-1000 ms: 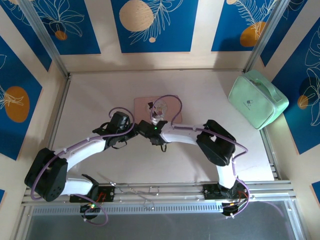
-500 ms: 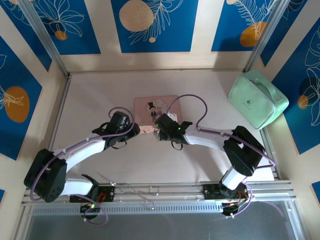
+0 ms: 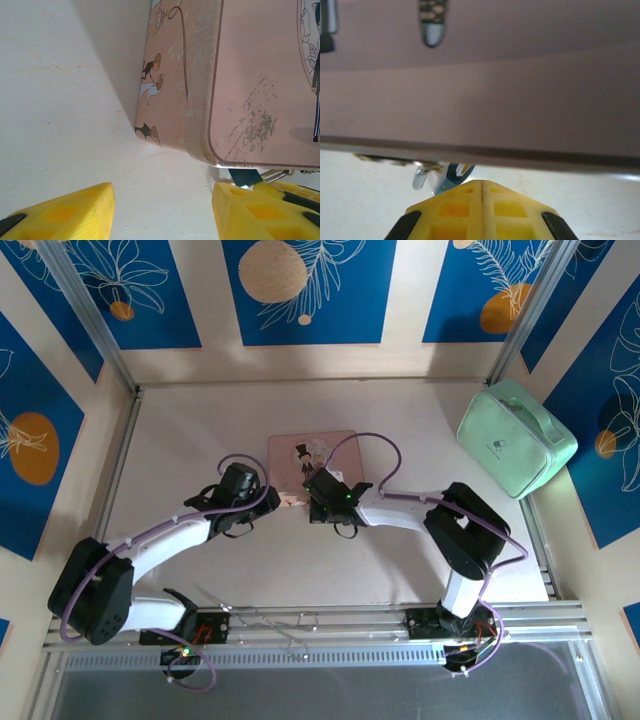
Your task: Unlock the padlock with the key
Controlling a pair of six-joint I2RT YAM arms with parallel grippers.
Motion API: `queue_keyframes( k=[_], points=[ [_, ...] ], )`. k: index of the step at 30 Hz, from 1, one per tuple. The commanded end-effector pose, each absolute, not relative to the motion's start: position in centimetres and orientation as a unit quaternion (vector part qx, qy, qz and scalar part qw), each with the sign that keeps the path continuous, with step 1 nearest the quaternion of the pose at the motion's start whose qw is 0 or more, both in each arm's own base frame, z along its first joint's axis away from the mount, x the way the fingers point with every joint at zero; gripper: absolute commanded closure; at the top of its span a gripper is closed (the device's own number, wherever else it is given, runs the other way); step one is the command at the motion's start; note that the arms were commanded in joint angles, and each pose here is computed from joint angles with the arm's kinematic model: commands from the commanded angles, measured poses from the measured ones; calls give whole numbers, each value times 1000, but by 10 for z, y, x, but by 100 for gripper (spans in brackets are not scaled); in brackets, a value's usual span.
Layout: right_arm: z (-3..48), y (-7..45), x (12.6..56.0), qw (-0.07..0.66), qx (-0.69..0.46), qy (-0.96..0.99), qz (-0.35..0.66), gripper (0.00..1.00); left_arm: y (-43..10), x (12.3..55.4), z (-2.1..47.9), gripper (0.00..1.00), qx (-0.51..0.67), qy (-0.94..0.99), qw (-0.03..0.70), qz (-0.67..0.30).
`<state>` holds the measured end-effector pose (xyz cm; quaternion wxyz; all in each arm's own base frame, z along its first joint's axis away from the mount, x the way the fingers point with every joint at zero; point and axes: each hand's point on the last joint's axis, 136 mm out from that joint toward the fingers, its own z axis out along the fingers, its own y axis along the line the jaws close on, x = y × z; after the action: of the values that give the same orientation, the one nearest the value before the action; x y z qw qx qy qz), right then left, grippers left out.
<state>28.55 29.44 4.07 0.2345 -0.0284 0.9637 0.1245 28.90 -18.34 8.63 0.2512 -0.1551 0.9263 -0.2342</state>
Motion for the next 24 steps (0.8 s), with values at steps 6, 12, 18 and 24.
queue_keyframes(
  k=[6,12,18,24],
  points=[
    [47,313,290,238,-59,963,112,95,-189,290,94,46,-148,924,252,-248],
    [47,317,296,240,-66,963,99,94,-189,289,94,46,-147,924,251,-248],
    [62,320,288,258,-95,957,92,78,-187,289,98,46,-147,923,255,-248],
    [82,315,275,302,-157,937,82,44,-189,291,100,46,-146,922,257,-250]
  ],
)
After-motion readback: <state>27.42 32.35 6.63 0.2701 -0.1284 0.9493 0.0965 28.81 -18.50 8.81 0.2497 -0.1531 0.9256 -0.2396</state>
